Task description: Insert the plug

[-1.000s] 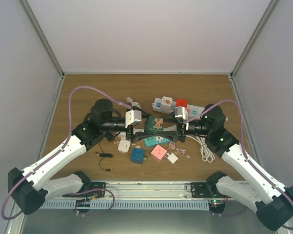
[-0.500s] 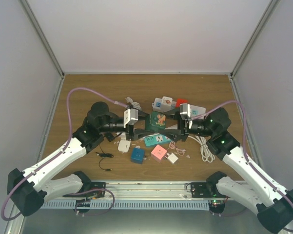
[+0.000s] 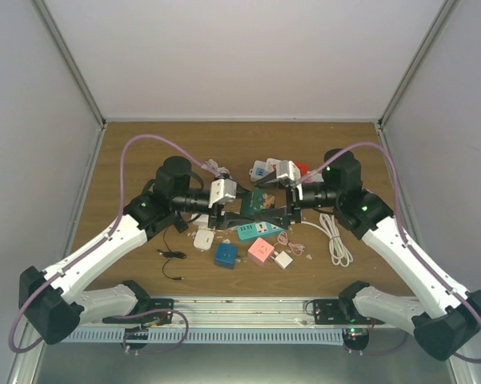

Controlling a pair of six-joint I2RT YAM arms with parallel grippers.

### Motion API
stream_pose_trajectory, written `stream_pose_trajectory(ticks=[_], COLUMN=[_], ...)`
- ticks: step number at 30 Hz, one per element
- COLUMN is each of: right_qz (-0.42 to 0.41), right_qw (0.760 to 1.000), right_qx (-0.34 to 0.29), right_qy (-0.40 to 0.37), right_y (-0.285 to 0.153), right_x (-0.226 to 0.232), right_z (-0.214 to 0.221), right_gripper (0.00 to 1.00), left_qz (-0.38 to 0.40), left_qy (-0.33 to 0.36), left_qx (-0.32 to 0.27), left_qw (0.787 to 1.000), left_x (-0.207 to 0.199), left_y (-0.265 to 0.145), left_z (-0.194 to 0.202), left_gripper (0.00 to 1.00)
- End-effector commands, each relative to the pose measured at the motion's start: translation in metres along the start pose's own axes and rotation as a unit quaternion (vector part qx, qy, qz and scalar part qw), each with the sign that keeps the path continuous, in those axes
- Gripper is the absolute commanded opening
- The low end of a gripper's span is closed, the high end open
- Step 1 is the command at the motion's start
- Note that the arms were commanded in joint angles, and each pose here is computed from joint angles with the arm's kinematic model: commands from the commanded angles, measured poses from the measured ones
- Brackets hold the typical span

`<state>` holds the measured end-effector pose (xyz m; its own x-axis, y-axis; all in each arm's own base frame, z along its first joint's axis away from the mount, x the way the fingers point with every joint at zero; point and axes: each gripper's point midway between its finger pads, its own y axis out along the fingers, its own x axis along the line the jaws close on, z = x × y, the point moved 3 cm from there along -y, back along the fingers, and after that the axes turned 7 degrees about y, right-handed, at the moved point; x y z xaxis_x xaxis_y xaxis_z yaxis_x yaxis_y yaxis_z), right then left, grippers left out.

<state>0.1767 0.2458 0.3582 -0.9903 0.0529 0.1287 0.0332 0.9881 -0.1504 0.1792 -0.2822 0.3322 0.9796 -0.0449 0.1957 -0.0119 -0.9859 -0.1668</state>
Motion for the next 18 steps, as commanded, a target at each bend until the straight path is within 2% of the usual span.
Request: stream_pose_trajectory(ticks=[1, 3, 6, 8, 9, 11, 12, 15, 18], right_qz=[-0.010, -0.016, -0.018, 0.002, 0.018, 0.060, 0.091, 0.213, 0.336], right_qw=[0.998, 0.997, 0.997, 0.997, 0.997, 0.996, 0.994, 0.973, 0.931], right_qx=[0.054, 0.063, 0.065, 0.058, 0.054, 0.038, 0.027, -0.008, -0.035], right_qy=[0.025, 0.034, 0.040, 0.042, 0.042, 0.054, 0.056, 0.087, 0.142], right_y=[0.002, 0.003, 0.005, 0.005, 0.004, 0.003, 0.001, -0.014, -0.041], right_x=[0.001, 0.000, -0.001, -0.006, -0.010, -0.021, -0.029, -0.066, -0.106], right_z=[0.016, 0.019, 0.020, 0.019, 0.018, 0.017, 0.016, 0.018, 0.027], right_gripper=[0.83, 0.75, 0.53, 0.46, 0.42, 0.40, 0.42, 0.42, 0.44], left_qz=[0.028, 0.028, 0.027, 0.023, 0.020, -0.021, -0.054, -0.175, -0.308], left_qy=[0.026, 0.024, 0.020, 0.018, 0.018, 0.015, 0.012, -0.004, -0.034], left_qx=[-0.012, -0.011, -0.009, -0.008, -0.007, 0.005, 0.012, 0.032, 0.037], left_qw=[0.999, 0.999, 0.999, 1.000, 1.000, 1.000, 0.998, 0.984, 0.950], left_x=[-0.005, -0.003, -0.001, 0.001, 0.002, 0.011, 0.019, 0.051, 0.086], left_y=[-0.002, -0.002, -0.003, -0.003, -0.004, -0.006, -0.008, -0.021, -0.047], left_z=[-0.013, -0.014, -0.014, -0.013, -0.012, -0.006, -0.001, 0.012, 0.019], left_gripper=[0.41, 0.43, 0.46, 0.53, 0.65, 0.89, 0.98, 0.99, 0.99])
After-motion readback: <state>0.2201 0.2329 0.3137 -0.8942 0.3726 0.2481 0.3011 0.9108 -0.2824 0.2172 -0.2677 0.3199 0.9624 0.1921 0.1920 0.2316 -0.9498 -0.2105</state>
